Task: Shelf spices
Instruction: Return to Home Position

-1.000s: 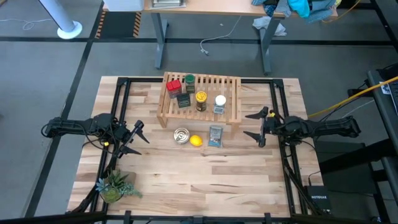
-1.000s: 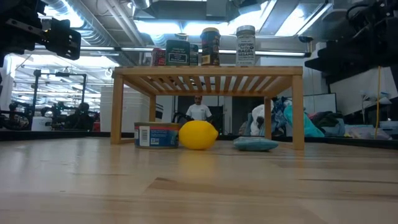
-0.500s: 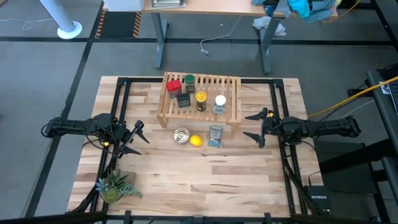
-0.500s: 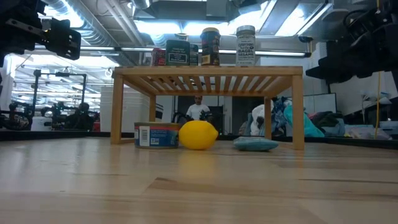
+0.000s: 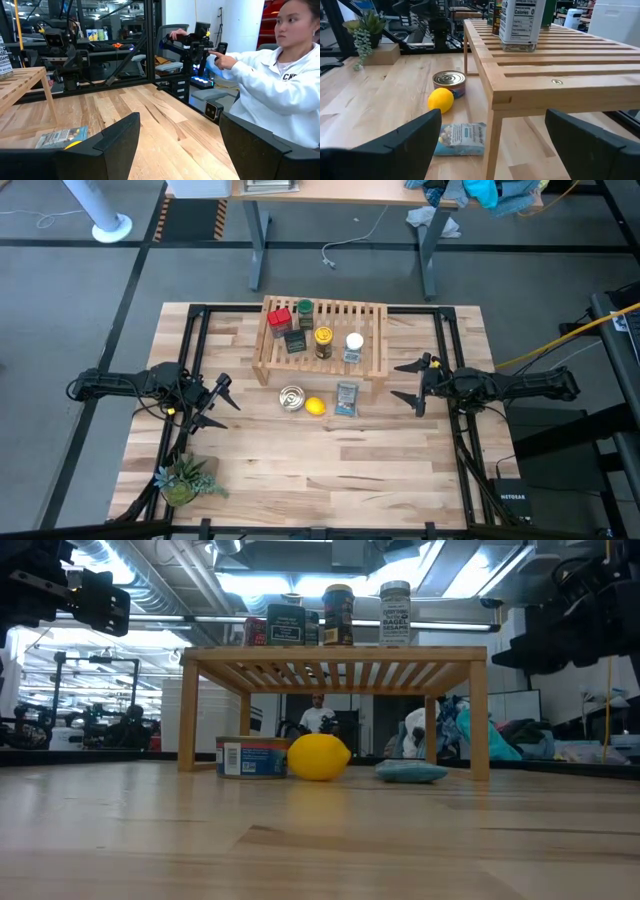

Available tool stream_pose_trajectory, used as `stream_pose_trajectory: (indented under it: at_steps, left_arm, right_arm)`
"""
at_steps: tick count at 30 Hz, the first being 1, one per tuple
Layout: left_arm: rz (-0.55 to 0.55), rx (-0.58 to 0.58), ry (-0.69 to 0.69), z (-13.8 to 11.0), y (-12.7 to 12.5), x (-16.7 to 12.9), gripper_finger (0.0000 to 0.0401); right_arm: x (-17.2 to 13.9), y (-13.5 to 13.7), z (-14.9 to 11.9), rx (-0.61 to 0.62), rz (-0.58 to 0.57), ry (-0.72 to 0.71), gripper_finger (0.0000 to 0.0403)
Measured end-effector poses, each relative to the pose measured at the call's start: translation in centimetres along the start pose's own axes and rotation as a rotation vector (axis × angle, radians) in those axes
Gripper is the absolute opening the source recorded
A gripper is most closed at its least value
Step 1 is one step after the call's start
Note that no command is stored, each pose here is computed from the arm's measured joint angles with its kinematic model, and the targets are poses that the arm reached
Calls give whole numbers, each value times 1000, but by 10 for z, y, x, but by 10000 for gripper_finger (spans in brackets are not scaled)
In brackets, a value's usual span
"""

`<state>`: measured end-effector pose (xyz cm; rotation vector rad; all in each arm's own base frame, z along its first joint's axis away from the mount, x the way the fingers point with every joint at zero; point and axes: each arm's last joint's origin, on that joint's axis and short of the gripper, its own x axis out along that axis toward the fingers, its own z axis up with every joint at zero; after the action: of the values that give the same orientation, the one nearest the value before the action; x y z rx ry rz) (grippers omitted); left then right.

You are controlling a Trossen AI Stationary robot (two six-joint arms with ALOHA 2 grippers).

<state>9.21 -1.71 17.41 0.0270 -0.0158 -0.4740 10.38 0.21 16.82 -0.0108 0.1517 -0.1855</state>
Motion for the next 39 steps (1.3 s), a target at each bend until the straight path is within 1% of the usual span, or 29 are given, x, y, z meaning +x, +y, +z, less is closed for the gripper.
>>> stream_pose_trajectory:
  at_steps: [5, 9, 14, 18, 25, 30, 36, 39]
  left_arm:
    - [0, 0, 0, 0, 0, 0, 266]
    - [-1, 0, 0, 0, 0, 0, 266]
    - [-1, 0, 0, 0, 0, 0, 266]
    - [0, 0, 0, 0, 0, 0, 266]
    - [0, 0, 0, 0, 0, 0, 266]
    - [0, 0, 0, 0, 0, 0, 266]
    - [0, 0, 0, 0, 0, 0, 266]
    - [0, 0, 0, 0, 0, 0, 266]
  right_arm:
    - [-4, -1, -1, 2, -4, -8, 363]
    - [-10, -3, 3, 15, 18, -57, 363]
    - [-12, -2, 4, -54, 46, -78, 363]
    - [-12, -1, 4, -57, 72, -77, 363]
    - [-13, 1, 4, -59, 165, -85, 363]
    - [-13, 4, 7, -56, 253, -132, 363]
    - [-13, 1, 13, -48, 242, -190, 363]
    - [-13, -2, 15, -49, 258, -218, 363]
